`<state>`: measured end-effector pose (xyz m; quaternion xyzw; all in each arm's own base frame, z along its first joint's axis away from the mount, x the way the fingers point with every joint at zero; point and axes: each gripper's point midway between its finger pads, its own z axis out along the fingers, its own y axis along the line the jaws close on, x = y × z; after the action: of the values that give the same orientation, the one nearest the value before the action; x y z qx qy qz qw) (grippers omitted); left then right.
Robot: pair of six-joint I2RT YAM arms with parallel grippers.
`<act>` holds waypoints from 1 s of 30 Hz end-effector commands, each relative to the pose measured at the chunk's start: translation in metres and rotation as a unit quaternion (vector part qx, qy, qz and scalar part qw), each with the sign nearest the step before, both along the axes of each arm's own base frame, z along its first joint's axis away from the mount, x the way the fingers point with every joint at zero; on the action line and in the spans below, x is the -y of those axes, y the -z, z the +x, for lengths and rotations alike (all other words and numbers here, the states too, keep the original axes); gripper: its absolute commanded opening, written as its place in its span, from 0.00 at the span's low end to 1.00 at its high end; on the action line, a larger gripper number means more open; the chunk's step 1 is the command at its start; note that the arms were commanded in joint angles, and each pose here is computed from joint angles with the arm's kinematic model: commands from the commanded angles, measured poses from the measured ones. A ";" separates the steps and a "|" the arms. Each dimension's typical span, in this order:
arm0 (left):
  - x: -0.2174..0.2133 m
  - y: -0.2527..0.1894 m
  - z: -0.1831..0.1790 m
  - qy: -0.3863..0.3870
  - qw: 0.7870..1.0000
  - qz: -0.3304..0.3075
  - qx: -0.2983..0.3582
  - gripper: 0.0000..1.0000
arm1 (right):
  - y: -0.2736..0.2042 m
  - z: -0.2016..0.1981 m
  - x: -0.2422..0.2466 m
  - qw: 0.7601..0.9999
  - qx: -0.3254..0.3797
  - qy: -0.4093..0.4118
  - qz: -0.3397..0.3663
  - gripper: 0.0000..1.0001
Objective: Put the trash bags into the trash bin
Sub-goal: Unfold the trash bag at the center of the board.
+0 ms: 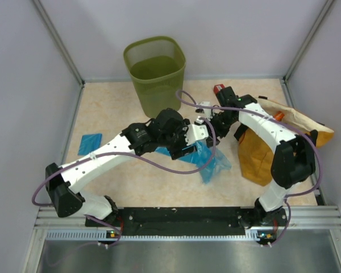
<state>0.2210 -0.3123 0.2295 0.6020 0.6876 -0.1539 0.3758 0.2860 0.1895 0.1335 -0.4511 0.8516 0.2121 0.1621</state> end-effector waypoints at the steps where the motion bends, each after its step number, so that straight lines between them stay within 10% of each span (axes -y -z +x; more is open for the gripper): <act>1: -0.005 -0.011 0.002 -0.005 1.000 -0.027 0.004 0.70 | 0.010 0.010 -0.008 1.000 0.012 -0.016 -0.002 0.69; 10: -0.014 -0.004 0.007 -0.016 1.000 -0.023 -0.004 0.70 | 0.029 0.011 -0.014 1.000 -0.004 -0.028 -0.007 0.62; 19: -0.010 0.014 0.017 -0.041 0.998 -0.032 -0.025 0.70 | 0.024 0.008 -0.014 1.000 -0.001 -0.028 -0.002 0.00; 30: 0.017 -0.003 0.027 -0.071 0.991 -0.097 -0.054 0.63 | -0.077 0.042 -0.025 0.991 0.104 0.064 0.053 0.00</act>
<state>0.2390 -0.3076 0.2017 0.5398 0.7370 -0.1845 0.3624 0.3048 0.2001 0.1320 -0.4370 0.8604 0.1971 0.1728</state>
